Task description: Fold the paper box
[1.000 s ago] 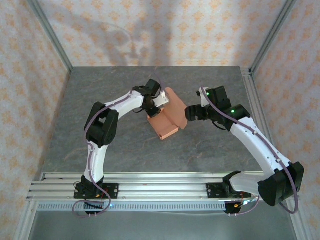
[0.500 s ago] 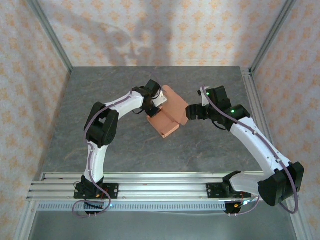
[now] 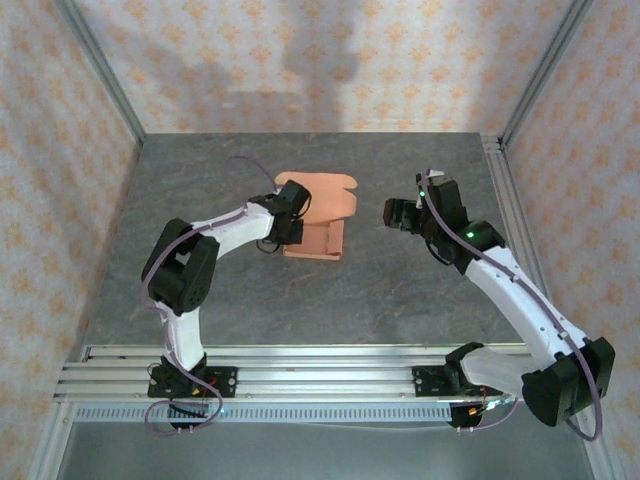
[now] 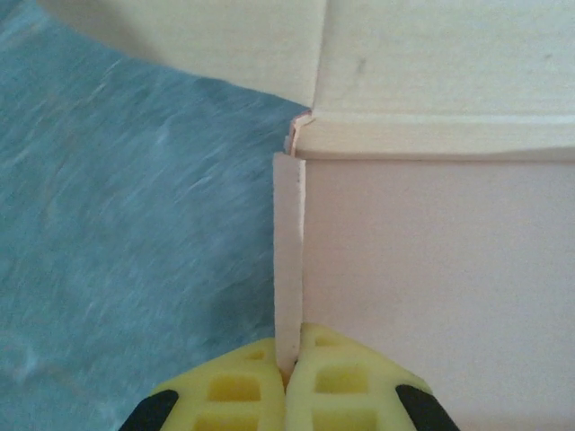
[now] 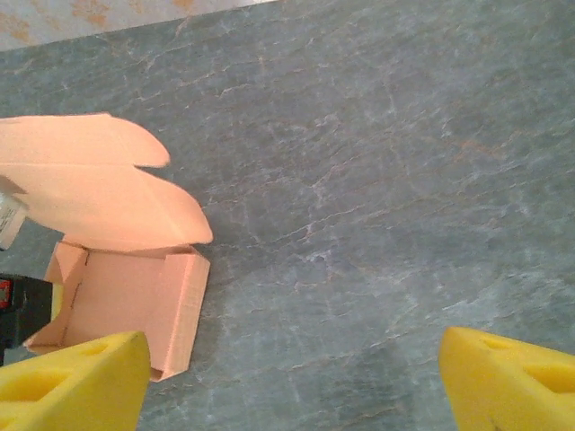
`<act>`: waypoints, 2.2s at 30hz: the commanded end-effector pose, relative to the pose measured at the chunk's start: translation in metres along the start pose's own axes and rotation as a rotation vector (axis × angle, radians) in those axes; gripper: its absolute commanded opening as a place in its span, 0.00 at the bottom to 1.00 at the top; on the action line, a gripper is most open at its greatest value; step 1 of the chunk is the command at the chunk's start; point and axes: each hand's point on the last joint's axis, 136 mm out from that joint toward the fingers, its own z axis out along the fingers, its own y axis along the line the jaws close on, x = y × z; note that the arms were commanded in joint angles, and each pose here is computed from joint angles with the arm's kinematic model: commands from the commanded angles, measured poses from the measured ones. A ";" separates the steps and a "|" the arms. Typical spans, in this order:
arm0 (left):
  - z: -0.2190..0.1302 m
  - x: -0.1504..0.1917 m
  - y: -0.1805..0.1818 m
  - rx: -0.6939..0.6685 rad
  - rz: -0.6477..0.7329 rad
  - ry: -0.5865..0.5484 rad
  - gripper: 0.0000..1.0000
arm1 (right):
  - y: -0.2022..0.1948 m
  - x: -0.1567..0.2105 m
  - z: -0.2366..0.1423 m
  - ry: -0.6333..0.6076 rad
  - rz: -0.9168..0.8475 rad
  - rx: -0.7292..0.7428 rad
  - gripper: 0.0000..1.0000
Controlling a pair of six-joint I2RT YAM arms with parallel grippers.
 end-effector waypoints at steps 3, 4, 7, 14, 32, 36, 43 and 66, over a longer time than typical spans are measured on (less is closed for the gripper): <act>-0.017 -0.004 0.012 -0.063 -0.252 -0.130 0.00 | 0.026 0.023 0.038 0.060 0.101 -0.097 0.82; -0.016 -0.001 0.010 -0.063 -0.253 -0.125 0.00 | 0.032 0.026 0.043 0.068 0.100 -0.109 0.82; -0.010 0.005 0.004 -0.054 -0.260 -0.098 0.00 | 0.054 0.039 0.067 0.107 0.074 -0.124 0.79; -0.004 0.007 -0.002 -0.058 -0.250 -0.065 0.00 | 0.091 0.067 0.123 0.196 0.034 -0.158 0.52; -0.001 0.009 -0.004 -0.069 -0.206 -0.037 0.00 | 0.090 0.102 0.198 0.334 -0.106 -0.070 0.17; -0.001 0.008 -0.005 -0.064 -0.206 -0.036 0.00 | 0.084 0.106 0.202 0.350 -0.126 -0.035 0.14; -0.004 0.005 -0.006 -0.056 -0.201 -0.041 0.00 | 0.073 0.108 0.203 0.359 -0.177 0.048 0.08; -0.019 -0.003 -0.007 -0.024 -0.191 -0.087 0.13 | 0.054 0.103 0.204 0.352 -0.223 0.241 0.00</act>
